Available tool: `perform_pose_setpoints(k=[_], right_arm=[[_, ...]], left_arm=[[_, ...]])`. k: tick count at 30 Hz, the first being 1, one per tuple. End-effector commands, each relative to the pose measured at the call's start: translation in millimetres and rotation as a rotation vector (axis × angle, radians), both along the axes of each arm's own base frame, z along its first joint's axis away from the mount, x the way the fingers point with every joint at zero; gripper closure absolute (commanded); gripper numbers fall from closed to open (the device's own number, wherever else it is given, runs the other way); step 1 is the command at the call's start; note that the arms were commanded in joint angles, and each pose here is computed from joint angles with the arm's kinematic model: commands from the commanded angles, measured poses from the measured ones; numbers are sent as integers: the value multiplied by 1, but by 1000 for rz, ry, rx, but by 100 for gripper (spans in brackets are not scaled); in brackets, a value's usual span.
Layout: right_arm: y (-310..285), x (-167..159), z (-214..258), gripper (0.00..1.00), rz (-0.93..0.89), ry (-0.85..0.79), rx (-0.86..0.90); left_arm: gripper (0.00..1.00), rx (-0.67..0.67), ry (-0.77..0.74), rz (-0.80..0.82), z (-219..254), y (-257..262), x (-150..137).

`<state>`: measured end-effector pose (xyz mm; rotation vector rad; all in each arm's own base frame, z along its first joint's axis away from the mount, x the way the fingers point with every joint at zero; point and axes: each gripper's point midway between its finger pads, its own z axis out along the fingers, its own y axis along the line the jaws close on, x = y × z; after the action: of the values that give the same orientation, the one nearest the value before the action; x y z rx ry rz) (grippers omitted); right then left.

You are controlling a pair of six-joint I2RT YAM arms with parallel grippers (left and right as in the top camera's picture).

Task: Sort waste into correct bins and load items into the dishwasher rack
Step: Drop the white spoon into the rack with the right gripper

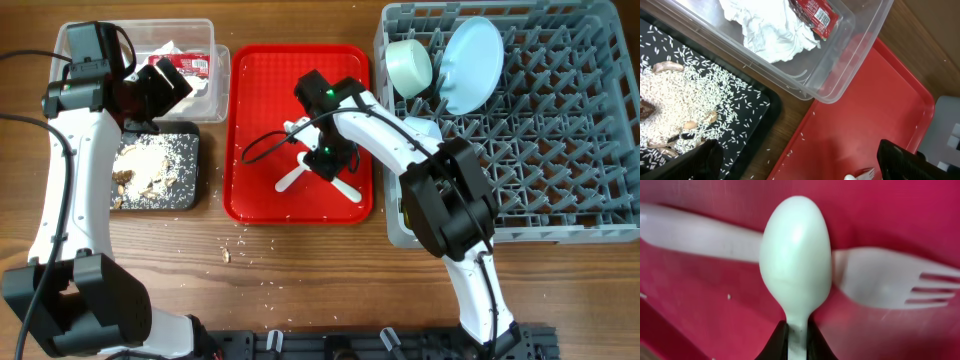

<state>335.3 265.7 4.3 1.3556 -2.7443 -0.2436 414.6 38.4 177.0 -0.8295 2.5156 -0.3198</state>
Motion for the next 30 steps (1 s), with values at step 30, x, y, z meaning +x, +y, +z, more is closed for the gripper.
perform_pose_setpoints(k=[30], right_arm=[[-246, 24, 146, 64, -985, -222, -214]], left_arm=[[0, -5, -14, -4, 4, 0, 3]])
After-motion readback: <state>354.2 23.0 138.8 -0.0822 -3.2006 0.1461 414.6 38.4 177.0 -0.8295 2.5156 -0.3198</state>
